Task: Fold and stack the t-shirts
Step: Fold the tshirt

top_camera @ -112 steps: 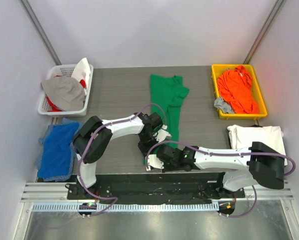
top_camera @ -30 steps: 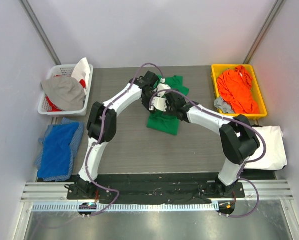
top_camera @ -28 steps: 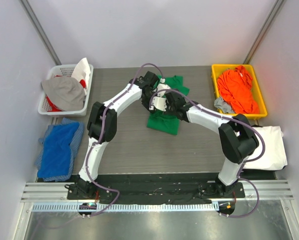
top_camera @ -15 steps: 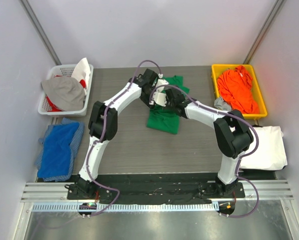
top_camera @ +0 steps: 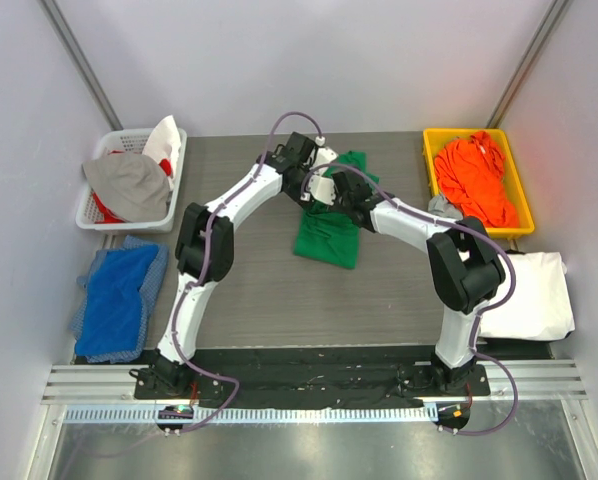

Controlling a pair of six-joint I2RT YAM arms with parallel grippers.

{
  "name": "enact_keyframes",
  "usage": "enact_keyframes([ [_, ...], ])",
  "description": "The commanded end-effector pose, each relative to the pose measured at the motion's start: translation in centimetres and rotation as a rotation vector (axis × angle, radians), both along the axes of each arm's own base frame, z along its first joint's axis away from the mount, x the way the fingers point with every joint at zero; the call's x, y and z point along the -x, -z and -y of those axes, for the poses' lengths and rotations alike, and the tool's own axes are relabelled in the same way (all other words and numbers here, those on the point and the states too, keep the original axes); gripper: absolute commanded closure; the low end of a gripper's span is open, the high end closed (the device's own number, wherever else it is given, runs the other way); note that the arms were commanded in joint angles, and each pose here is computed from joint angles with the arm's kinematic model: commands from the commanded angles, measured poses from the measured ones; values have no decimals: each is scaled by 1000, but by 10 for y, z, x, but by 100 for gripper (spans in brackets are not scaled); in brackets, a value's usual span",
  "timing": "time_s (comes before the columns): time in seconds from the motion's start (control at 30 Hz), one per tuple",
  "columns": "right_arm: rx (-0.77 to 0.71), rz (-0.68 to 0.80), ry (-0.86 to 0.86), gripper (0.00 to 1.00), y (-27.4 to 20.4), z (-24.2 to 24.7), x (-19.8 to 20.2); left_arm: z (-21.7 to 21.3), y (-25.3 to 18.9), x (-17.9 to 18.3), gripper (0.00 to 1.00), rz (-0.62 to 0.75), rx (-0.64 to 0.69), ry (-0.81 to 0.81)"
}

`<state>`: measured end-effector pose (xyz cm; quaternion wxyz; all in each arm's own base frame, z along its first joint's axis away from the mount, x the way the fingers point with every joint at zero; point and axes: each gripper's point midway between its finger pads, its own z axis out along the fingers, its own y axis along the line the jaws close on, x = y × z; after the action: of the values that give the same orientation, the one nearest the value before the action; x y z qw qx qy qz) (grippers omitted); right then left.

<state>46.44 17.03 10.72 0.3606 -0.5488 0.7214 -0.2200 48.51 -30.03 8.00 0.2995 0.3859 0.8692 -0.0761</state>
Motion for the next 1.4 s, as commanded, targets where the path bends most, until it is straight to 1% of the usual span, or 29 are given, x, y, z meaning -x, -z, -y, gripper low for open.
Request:
enact_keyframes([
  [0.0,-76,84,33,57,-43,-3,-7,-5,-73,-20,27,175,89,-64],
  [0.07,-97,73,36,57,-49,-1,1,-8,-89,-19,24,202,100,-71],
  [0.13,-138,57,35,57,-52,-4,8,-10,-96,-16,23,209,107,-73],
  [0.17,-145,46,33,57,-53,-2,14,-13,-108,-13,22,224,117,-76],
  [0.23,-169,38,35,56,-54,-3,20,-17,-107,-7,21,214,117,-74],
  [0.27,-176,34,34,57,-54,-2,24,-19,-117,-3,20,230,127,-70],
  [0.3,-179,32,37,57,-53,-1,26,-20,-117,-1,20,230,130,-67],
  [0.33,-184,32,37,57,-53,-1,28,-22,-109,5,19,212,120,-62],
  [0.4,-190,23,42,56,-49,1,32,-22,-110,11,18,206,135,-45],
  [0.53,-207,15,40,56,-46,1,38,-21,-86,22,17,142,138,-32],
  [0.8,-219,43,37,56,-55,6,44,-10,-50,41,17,22,184,2],
  [1.0,-208,52,40,57,-54,11,50,-1,-30,37,16,-25,191,8],
  [1.17,-189,61,45,57,-54,17,53,2,-3,35,16,-72,170,9],
  [1.37,-191,46,44,57,-47,17,56,6,7,15,16,-33,154,-8],
])
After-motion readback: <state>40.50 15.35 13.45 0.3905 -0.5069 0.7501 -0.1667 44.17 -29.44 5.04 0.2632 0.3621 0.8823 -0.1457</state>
